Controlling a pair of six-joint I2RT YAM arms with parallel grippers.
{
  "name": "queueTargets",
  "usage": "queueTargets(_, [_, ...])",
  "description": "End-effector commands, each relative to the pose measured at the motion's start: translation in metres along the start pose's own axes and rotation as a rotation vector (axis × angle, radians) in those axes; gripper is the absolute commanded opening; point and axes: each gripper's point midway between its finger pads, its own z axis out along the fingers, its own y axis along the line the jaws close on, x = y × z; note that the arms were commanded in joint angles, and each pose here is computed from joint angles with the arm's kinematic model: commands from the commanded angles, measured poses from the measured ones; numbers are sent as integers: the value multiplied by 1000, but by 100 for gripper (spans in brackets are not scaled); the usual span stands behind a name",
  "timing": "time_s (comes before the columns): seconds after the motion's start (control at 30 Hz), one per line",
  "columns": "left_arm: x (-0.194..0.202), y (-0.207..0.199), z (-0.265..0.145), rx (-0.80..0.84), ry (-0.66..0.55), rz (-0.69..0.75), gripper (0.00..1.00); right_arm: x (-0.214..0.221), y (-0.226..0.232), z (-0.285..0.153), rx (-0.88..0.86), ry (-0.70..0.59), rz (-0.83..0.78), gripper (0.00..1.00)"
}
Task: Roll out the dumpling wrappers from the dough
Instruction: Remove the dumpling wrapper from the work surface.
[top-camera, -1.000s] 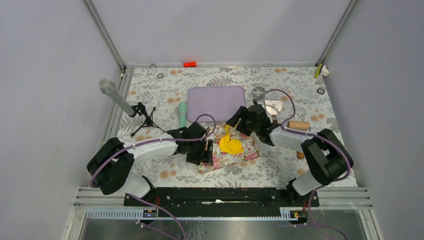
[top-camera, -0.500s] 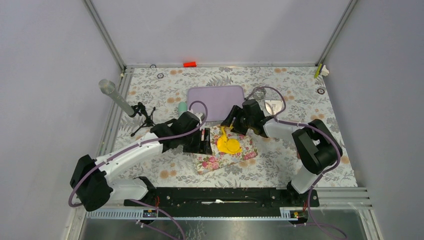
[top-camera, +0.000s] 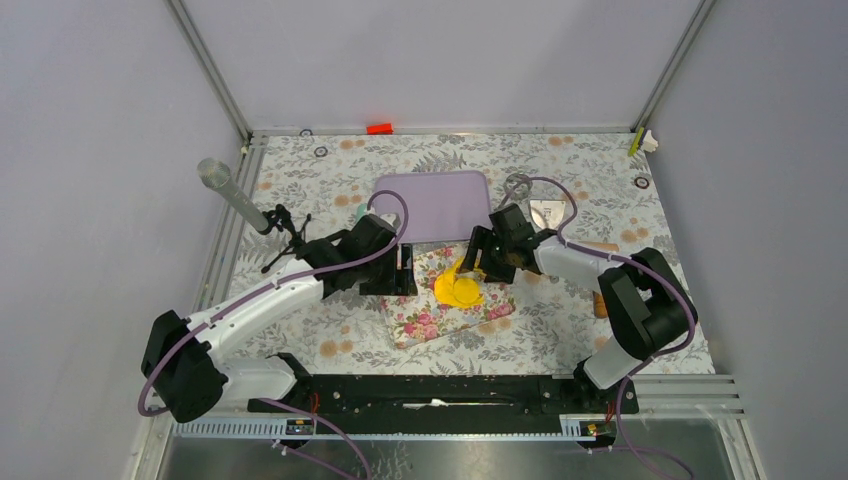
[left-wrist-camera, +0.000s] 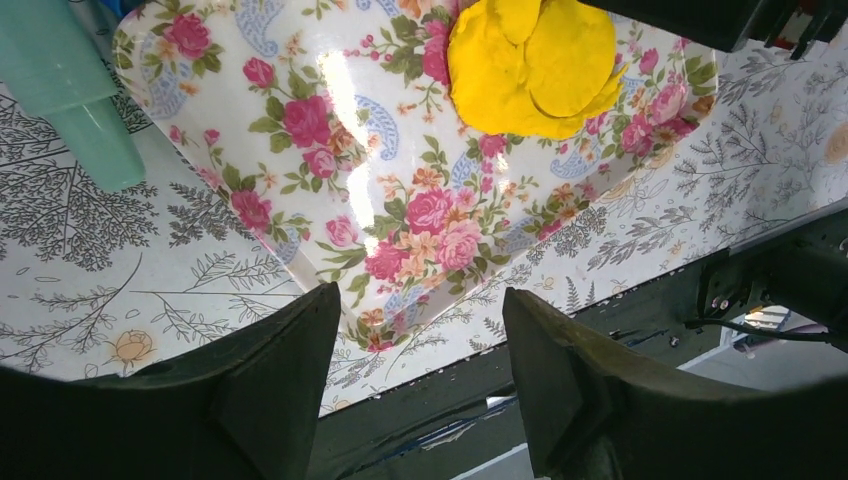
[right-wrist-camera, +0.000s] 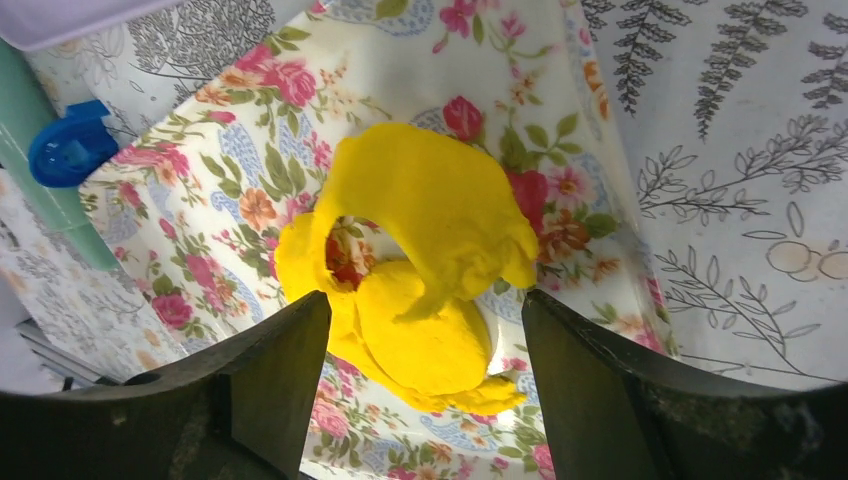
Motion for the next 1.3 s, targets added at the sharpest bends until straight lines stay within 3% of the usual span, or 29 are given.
queueTargets(0.0, [-16,-5,-9,4,-59,11,67,-13,-4,-16,59,-25,-66,79])
queueTargets(0.17, [-12,-11,-7,39,-39,1,67,-19,-10,-22,93,-50,-69,81])
queueTargets(0.33, [-18,-20,-3,58,-26,25,68,-21,4,-43,18,-86,-73,81])
queueTargets(0.43, [-27,-29,6,61,-4,57,70,-28,16,-64,-35,-141,-90,80])
queueTargets(0.53, [-33,-37,13,57,9,66,72,-38,4,-80,31,-214,-138,80])
queueTargets(0.63, [-36,-40,18,53,9,57,73,-41,-24,-79,150,-225,-193,70])
queueTargets(0.77, [-33,-43,28,52,31,55,74,-34,-37,-60,194,-111,-255,55])
queueTargets(1.1, [-22,-43,43,50,67,74,74,-45,-54,-21,287,-2,-309,48])
queueTargets(1.27, [-19,-40,49,39,82,78,74,-44,-65,-10,308,20,-302,38])
